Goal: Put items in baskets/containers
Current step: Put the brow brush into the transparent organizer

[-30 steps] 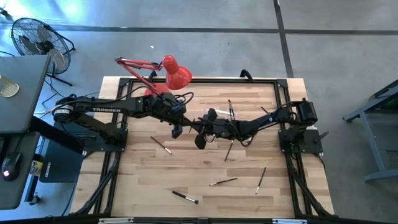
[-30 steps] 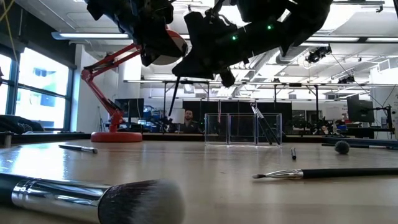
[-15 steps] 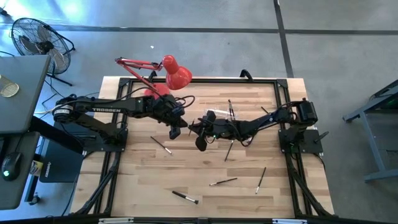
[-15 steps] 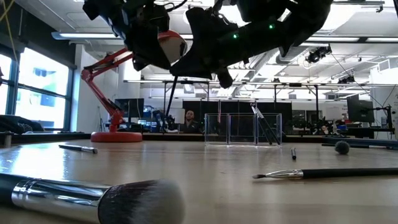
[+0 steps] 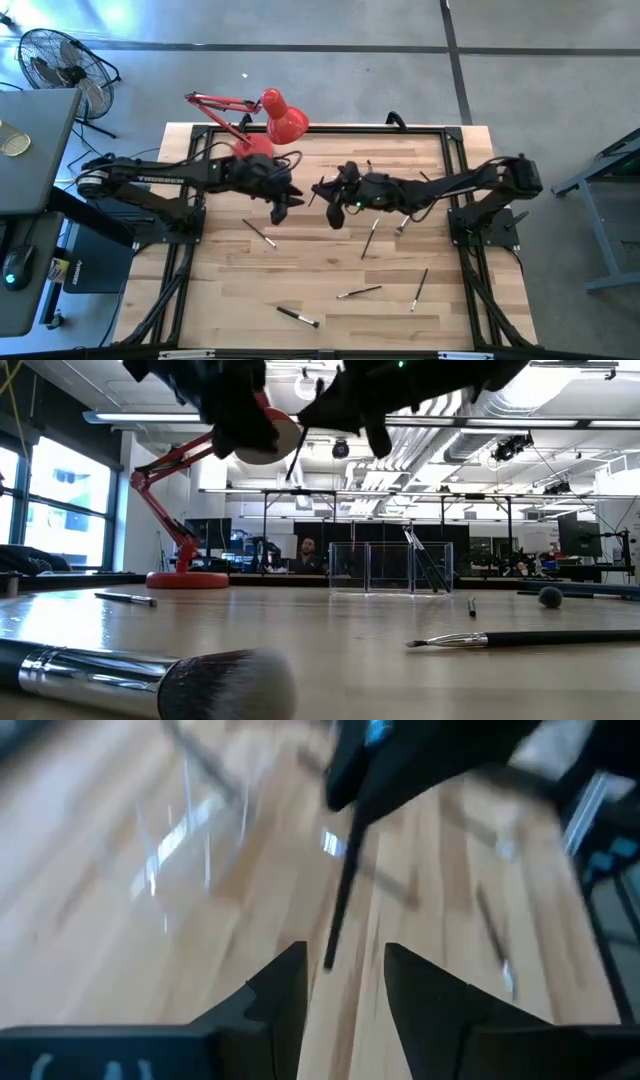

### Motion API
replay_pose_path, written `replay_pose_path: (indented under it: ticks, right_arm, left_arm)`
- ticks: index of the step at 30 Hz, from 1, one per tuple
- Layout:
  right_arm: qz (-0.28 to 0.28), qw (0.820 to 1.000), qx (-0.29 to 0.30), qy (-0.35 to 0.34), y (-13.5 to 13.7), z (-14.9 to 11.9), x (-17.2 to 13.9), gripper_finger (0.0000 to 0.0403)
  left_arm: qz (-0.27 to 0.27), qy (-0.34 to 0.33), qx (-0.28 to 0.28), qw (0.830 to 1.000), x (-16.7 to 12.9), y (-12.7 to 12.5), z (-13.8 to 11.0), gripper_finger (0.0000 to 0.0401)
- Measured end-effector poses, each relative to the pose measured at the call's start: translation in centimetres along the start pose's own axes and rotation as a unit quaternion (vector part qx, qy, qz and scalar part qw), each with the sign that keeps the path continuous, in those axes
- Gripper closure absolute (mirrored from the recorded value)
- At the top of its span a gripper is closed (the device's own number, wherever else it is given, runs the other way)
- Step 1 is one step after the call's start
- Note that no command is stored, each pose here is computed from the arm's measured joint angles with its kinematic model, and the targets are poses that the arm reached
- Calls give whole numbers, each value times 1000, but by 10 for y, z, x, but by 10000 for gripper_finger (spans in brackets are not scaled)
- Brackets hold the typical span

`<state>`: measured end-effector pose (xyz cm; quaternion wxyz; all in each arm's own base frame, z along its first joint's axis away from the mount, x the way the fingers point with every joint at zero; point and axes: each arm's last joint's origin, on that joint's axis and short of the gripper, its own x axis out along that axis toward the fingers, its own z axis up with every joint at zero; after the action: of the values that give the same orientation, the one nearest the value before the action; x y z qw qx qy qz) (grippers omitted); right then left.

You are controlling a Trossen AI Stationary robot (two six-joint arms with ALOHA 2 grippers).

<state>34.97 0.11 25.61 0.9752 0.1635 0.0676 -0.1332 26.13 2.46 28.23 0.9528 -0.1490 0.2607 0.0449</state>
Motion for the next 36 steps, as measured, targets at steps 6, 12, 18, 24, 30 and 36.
replay_pose_path:
  ticks: [6,12,18,24,30,36]
  right_arm:
    - [14,999,-6,33,0,7,-13,389]
    - [45,998,10,52,2,4,-10,390]
    - [45,998,6,53,2,4,-10,390]
    - [45,998,5,53,2,4,-10,390]
    - [44,998,6,53,2,4,-10,390]
    - [40,998,10,51,2,4,-10,385]
  left_arm:
    - [-27,-118,-17,993,1,-5,-8,268]
    - [-37,-121,-26,992,13,-4,-11,268]
    - [-49,-123,-27,991,22,-4,-11,268]
    - [-75,-133,-39,987,29,-5,-10,268]
    - [-84,-137,-38,986,37,-5,-10,268]
    - [-84,-138,-38,986,37,-5,-10,268]
